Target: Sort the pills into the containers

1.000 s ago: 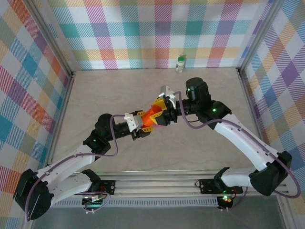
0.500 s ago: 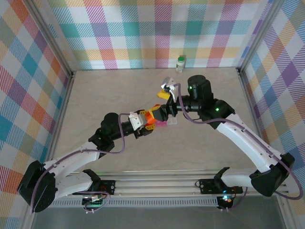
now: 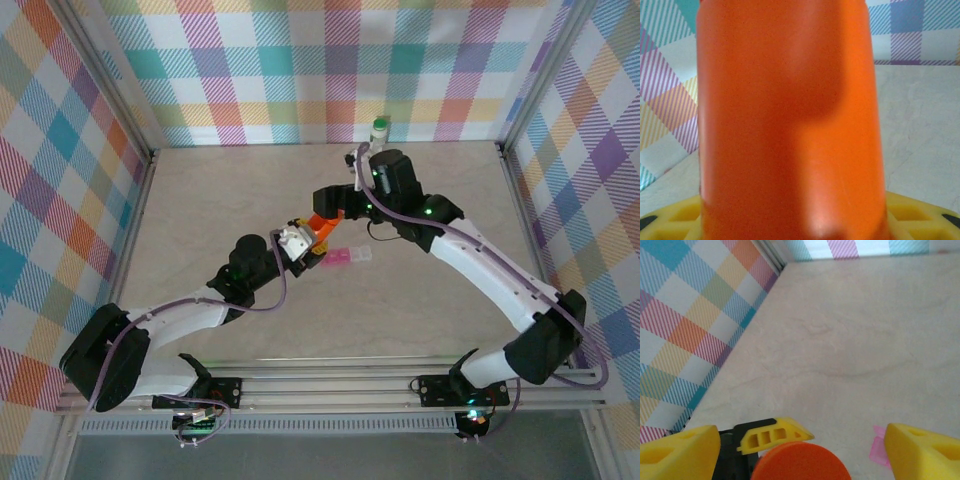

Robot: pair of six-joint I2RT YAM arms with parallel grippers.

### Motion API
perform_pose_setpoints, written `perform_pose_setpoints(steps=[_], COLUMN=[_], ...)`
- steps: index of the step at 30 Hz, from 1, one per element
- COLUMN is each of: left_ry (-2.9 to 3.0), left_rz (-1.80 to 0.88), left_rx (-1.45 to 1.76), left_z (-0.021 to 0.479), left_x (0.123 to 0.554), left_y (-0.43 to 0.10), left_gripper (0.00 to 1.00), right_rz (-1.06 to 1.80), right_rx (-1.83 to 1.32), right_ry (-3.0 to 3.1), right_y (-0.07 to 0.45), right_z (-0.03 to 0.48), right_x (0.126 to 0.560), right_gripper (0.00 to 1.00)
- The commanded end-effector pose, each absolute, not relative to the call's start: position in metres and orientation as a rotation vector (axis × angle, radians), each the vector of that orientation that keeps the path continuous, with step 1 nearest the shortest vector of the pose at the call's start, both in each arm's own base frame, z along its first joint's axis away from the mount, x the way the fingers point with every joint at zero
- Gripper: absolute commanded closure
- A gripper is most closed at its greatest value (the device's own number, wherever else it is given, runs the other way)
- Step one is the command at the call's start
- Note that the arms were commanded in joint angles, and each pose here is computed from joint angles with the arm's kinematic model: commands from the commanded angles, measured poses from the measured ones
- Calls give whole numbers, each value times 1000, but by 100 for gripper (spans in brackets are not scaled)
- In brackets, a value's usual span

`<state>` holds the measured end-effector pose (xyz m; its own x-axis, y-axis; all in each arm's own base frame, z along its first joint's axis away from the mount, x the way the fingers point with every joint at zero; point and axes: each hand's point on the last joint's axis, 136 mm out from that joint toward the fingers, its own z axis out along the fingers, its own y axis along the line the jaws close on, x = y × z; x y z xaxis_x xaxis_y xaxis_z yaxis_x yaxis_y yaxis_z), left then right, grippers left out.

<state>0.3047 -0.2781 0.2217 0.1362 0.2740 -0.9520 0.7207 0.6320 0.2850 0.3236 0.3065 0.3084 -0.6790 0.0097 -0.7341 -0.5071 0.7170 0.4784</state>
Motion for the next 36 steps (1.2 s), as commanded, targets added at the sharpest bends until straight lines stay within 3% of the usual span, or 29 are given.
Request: perform_pose_setpoints(steps=[1, 7, 12, 19, 25, 29, 32, 36], left_ry=[1361, 1371, 1381, 1358, 1205, 1165, 1155, 1148], left_rz=[-389, -374, -373, -421, -657, -735, -746, -766], left_rx=[803, 789, 783, 813, 1057, 1143, 1160, 1180], left_z=[254, 254, 252, 255, 262, 269, 267, 268], left_x=[311, 316, 319, 313, 261, 241, 236, 229], left_y=[-278, -279, -281, -288, -313, -317, -315, -314], left_gripper=[100, 100, 100, 100, 100, 100, 100, 100], right_rz=[935, 1012, 1054, 1118, 1159, 1168, 1182, 1140], right_rx=[-325, -341, -361, -488, -1073, -1390, -1555, -1591], right_ry=[2184, 2206, 2228, 2142, 1722, 1468, 1348, 1357], right_y=[309, 316, 319, 323, 321, 311, 307, 308], right_z=[315, 305, 299, 310, 341, 350, 351, 351], right_x=[322, 313, 306, 291, 239, 206, 186, 193], right_gripper=[19, 30, 32, 64, 89, 91, 84, 77])
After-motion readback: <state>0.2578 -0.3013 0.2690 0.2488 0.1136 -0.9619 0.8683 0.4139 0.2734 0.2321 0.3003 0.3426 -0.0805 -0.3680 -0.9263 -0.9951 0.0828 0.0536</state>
